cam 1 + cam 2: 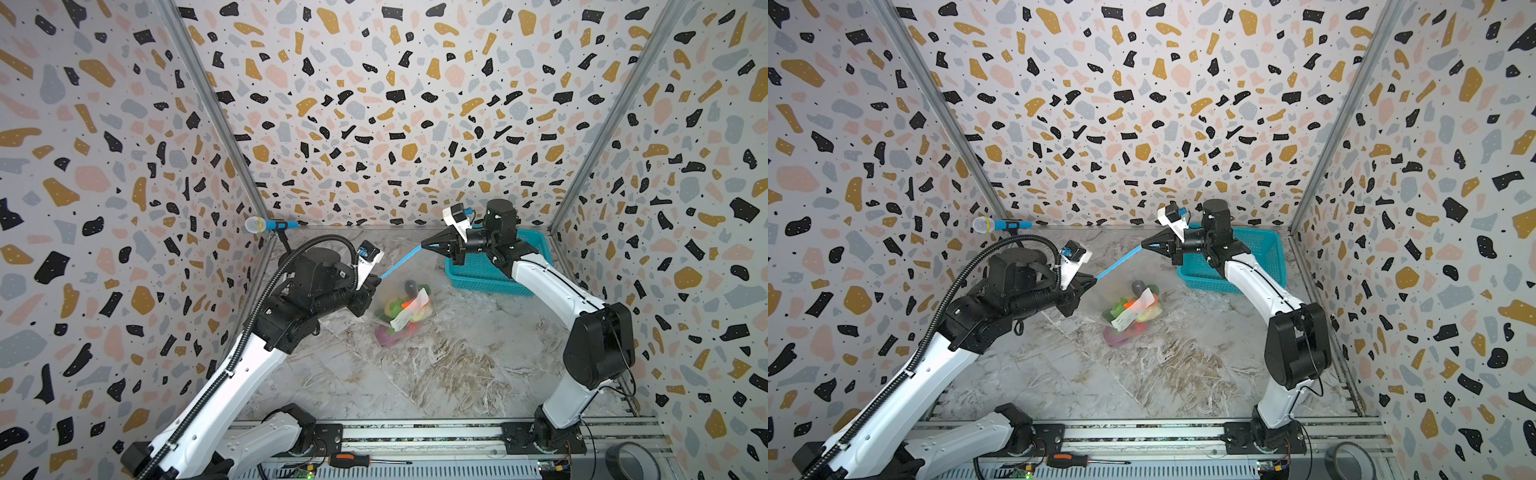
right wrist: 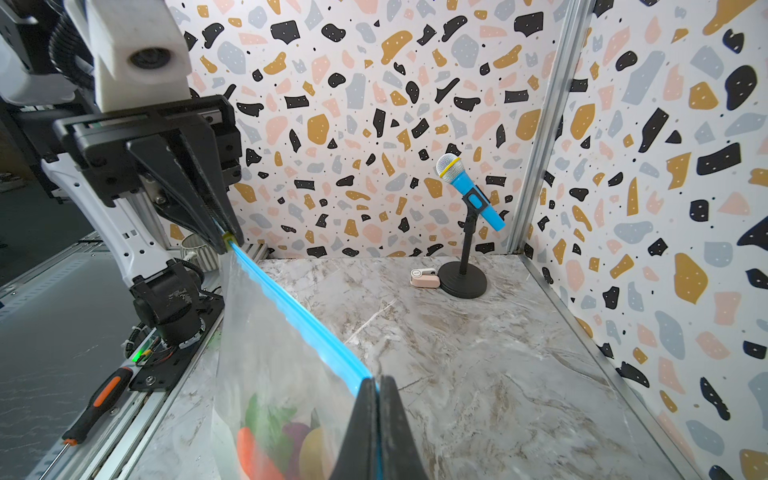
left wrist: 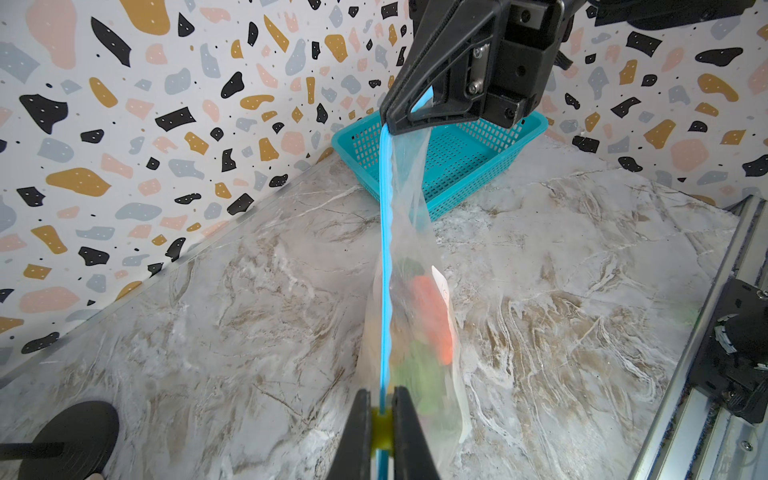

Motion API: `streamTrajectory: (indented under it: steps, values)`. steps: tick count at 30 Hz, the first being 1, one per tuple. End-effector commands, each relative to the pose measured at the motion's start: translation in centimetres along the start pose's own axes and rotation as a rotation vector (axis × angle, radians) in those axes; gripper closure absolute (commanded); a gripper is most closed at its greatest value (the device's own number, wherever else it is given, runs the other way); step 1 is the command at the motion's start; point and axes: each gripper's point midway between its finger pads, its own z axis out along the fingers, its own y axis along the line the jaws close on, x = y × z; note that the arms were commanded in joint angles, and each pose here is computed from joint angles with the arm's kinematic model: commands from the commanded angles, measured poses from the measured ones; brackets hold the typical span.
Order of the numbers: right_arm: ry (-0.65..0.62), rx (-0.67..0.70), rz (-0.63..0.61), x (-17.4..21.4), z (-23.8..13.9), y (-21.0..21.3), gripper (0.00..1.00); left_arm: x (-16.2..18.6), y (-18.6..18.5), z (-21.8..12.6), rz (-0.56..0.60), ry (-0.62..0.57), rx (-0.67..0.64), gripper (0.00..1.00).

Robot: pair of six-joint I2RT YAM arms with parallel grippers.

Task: Place the food in the zip-top bag and seal the zipper

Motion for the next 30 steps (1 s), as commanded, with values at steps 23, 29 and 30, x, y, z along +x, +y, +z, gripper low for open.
streamTrajectory:
  steps: [23,29,30]
  values:
    - [0.016,0.125,-0.025,-1.5,-2.2,-2.5,1.00,3.2,0.6,-3.5,-0.053,0.070,-0.085,0.93]
    - [0.019,0.126,-0.018,-1.3,-2.1,-2.7,1.00,3.7,0.6,-4.2,-0.058,0.095,-0.097,0.93]
    - [0.019,0.127,-0.018,-1.3,-2.2,-2.8,1.00,3.7,0.6,-4.3,-0.058,0.091,-0.100,0.93]
